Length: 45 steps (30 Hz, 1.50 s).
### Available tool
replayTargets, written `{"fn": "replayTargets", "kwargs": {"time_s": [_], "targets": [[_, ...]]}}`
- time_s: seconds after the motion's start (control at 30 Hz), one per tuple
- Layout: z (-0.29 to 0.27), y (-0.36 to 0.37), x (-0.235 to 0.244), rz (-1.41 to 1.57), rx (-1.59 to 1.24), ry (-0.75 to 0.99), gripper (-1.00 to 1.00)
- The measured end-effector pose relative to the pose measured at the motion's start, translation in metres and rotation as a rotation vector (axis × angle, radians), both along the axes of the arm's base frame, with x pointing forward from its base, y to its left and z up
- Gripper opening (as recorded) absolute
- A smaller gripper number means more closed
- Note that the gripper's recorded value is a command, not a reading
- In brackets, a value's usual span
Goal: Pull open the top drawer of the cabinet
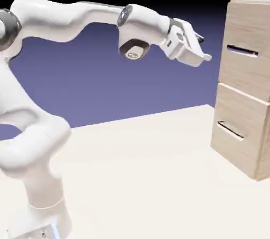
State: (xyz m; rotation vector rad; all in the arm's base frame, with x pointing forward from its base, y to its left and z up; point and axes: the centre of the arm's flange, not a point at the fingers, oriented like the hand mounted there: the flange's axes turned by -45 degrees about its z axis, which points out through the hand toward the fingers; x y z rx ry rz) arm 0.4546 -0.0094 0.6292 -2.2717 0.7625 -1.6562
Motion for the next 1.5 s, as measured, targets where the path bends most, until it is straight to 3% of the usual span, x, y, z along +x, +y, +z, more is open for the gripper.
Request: {"fn": "replayTargets", "kwargs": {"time_s": [0.5,1.23,1.5], "targets": [[-0.007,0.036,0.064,-0.035,0.325,-0.183,0.0],[-0.089,0.082,0.186,-0.065,0.995,-0.369,0.0],[-0.09,0.084,0.232,-0.065,1.012,-0.374,0.0]]}}
